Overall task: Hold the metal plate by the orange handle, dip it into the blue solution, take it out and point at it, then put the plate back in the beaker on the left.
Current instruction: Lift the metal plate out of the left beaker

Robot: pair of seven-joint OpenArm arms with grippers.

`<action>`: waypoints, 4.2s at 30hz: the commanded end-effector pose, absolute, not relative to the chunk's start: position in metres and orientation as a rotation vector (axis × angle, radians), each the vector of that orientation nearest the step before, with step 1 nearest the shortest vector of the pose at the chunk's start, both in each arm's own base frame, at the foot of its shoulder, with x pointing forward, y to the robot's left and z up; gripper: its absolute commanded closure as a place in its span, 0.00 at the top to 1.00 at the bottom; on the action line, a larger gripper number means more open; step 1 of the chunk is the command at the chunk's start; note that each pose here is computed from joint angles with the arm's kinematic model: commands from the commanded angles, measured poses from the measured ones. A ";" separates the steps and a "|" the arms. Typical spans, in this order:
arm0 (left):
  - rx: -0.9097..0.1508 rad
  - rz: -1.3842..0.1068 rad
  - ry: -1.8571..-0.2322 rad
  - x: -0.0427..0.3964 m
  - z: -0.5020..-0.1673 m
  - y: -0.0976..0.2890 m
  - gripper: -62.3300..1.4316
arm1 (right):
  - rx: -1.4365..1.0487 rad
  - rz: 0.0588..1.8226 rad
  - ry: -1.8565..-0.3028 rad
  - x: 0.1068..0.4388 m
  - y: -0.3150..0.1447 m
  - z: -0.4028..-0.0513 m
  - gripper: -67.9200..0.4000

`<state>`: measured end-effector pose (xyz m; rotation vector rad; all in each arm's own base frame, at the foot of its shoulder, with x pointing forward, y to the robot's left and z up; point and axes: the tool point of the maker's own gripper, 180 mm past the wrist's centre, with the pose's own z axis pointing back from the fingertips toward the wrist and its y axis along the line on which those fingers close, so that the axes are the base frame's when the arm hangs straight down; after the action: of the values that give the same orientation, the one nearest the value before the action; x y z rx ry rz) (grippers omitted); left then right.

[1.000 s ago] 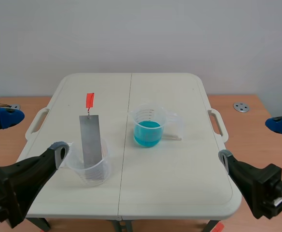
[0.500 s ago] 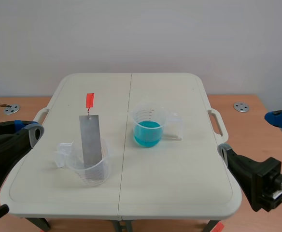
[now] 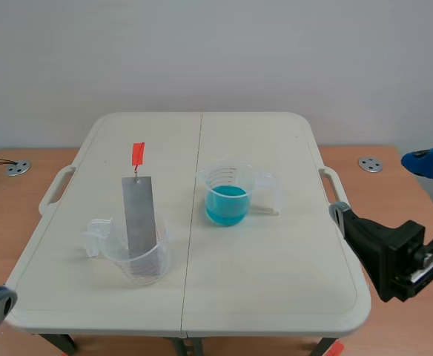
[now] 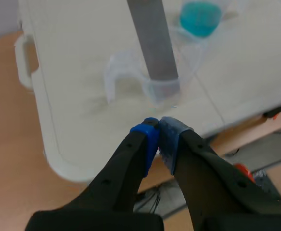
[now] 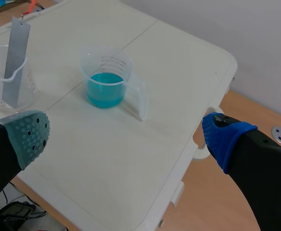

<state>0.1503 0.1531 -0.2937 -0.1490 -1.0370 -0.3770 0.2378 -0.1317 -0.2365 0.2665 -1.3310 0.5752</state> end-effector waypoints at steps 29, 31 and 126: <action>-0.020 -0.331 -0.488 0.030 -0.401 0.225 0.07 | 0.628 0.458 -1.463 0.302 -0.054 -0.208 0.98; -0.019 -0.330 -0.484 0.029 -0.401 0.226 0.07 | 0.644 0.458 -1.441 0.308 -0.047 -0.211 0.98; -0.094 -0.336 -0.464 0.019 -0.406 0.204 0.07 | 0.986 0.416 -0.933 0.387 0.144 -0.268 0.25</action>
<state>0.0129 0.2068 -0.4098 -0.0857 -0.4393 -0.3383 0.3781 0.1385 -0.2930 0.9524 -0.8719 0.4041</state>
